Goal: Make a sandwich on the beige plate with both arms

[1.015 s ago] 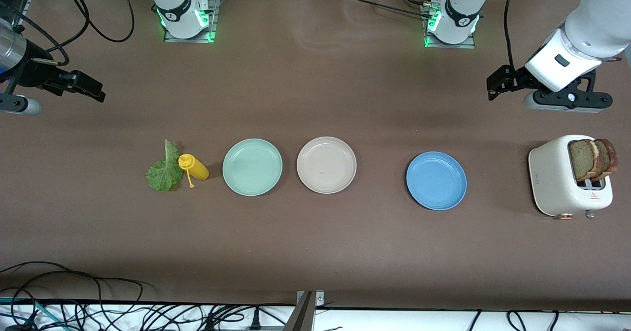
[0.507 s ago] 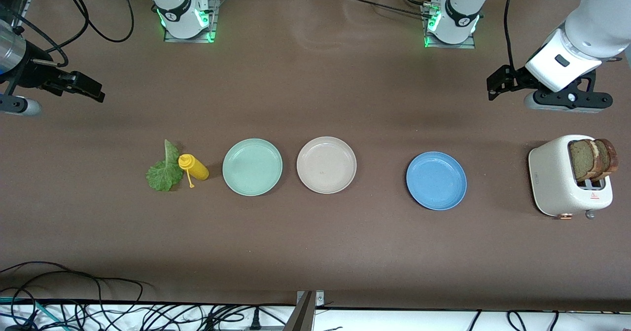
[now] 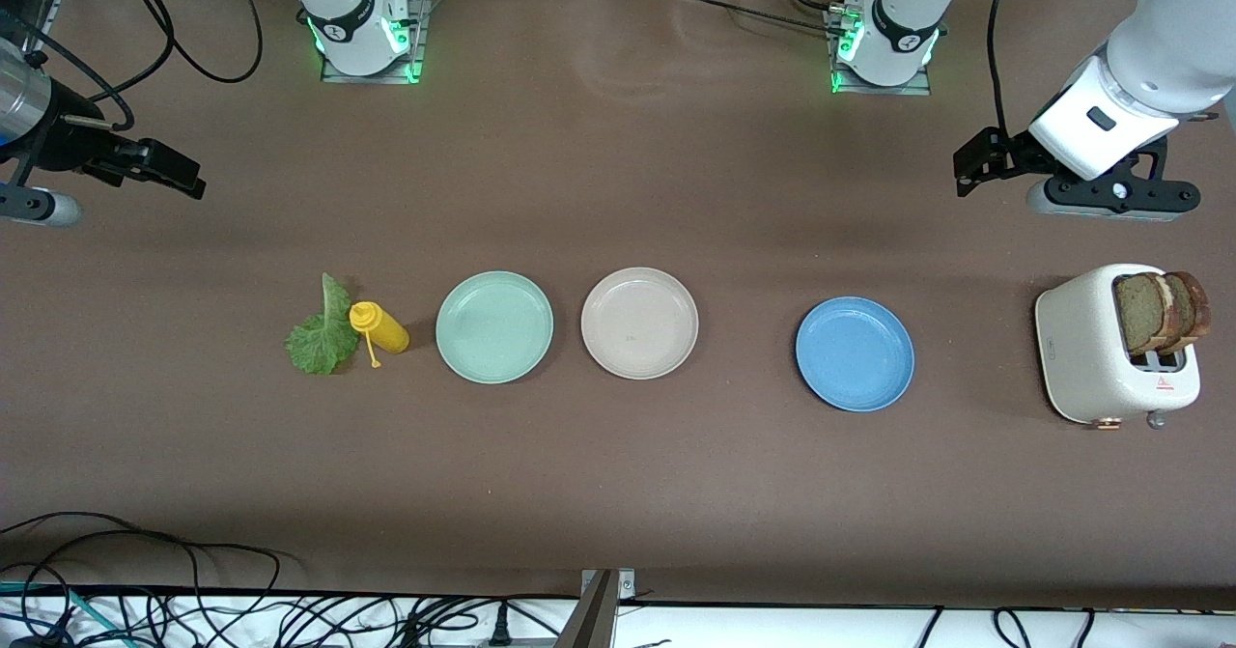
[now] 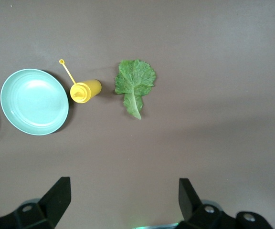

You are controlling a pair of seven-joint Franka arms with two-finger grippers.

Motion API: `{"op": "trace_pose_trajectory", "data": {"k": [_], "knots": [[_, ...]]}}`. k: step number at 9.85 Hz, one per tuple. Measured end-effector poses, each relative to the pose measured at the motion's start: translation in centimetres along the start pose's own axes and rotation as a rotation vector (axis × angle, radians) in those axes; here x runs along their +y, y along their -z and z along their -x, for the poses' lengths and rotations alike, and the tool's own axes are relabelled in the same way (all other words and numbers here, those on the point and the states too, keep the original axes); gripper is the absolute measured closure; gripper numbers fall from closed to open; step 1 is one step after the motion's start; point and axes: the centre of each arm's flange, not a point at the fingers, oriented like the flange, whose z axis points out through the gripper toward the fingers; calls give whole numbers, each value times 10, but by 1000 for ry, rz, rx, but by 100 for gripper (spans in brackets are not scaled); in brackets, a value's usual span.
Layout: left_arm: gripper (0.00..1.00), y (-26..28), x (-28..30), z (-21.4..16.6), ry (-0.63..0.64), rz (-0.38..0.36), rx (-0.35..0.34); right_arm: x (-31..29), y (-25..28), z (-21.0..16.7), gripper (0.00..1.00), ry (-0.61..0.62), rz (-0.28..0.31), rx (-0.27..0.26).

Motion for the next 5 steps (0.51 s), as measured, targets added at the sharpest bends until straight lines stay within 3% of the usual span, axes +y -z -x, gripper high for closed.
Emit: {"op": "trace_pose_trajectory", "data": {"k": [5], "knots": [[0,0,0,0,0,0,0,0,-1,1,0,1,2,-7]]}}
